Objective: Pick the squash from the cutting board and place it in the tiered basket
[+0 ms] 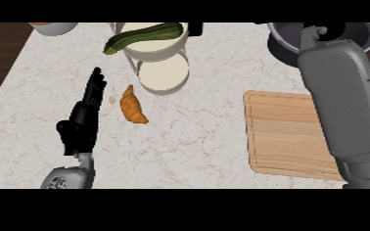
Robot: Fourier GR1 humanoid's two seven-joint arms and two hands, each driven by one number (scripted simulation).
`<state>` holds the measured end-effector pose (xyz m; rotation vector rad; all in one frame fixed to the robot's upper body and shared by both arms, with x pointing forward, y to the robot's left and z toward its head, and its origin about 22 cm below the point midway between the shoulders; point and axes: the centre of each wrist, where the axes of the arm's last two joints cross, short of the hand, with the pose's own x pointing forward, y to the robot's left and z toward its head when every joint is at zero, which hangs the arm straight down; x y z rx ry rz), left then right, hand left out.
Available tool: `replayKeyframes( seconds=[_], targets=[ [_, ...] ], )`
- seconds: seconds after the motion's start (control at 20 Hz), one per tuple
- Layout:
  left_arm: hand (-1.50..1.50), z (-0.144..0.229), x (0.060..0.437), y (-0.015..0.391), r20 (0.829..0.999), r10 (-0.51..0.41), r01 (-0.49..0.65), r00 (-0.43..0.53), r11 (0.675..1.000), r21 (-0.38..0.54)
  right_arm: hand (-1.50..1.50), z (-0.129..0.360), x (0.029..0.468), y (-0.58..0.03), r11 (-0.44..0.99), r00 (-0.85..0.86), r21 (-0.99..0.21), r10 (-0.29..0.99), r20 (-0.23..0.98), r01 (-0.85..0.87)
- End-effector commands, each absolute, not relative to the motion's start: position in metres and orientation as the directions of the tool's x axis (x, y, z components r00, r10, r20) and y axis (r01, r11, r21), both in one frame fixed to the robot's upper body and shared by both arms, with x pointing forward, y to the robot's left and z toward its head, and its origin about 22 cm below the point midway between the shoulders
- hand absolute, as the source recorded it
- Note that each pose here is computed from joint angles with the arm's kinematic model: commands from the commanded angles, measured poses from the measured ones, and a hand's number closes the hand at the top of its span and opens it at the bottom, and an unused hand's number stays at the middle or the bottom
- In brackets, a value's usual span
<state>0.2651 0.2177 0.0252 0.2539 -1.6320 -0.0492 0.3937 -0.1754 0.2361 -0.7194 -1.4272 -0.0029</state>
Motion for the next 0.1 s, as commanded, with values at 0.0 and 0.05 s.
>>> replayKeyframes(
  seconds=[0.0,0.05],
  targets=[
    [0.00,0.014,0.250,0.217,0.983,-0.178,-0.119,-0.044,0.978,0.171,-1.50,0.207,0.348,-0.224,0.812,0.175,-0.424,0.387,0.905,0.400],
    [0.00,0.027,0.269,0.221,0.978,-0.199,-0.142,-0.068,0.972,0.188,-1.50,0.214,0.336,-0.238,0.818,0.151,-0.416,0.389,0.909,0.397]
  ],
)
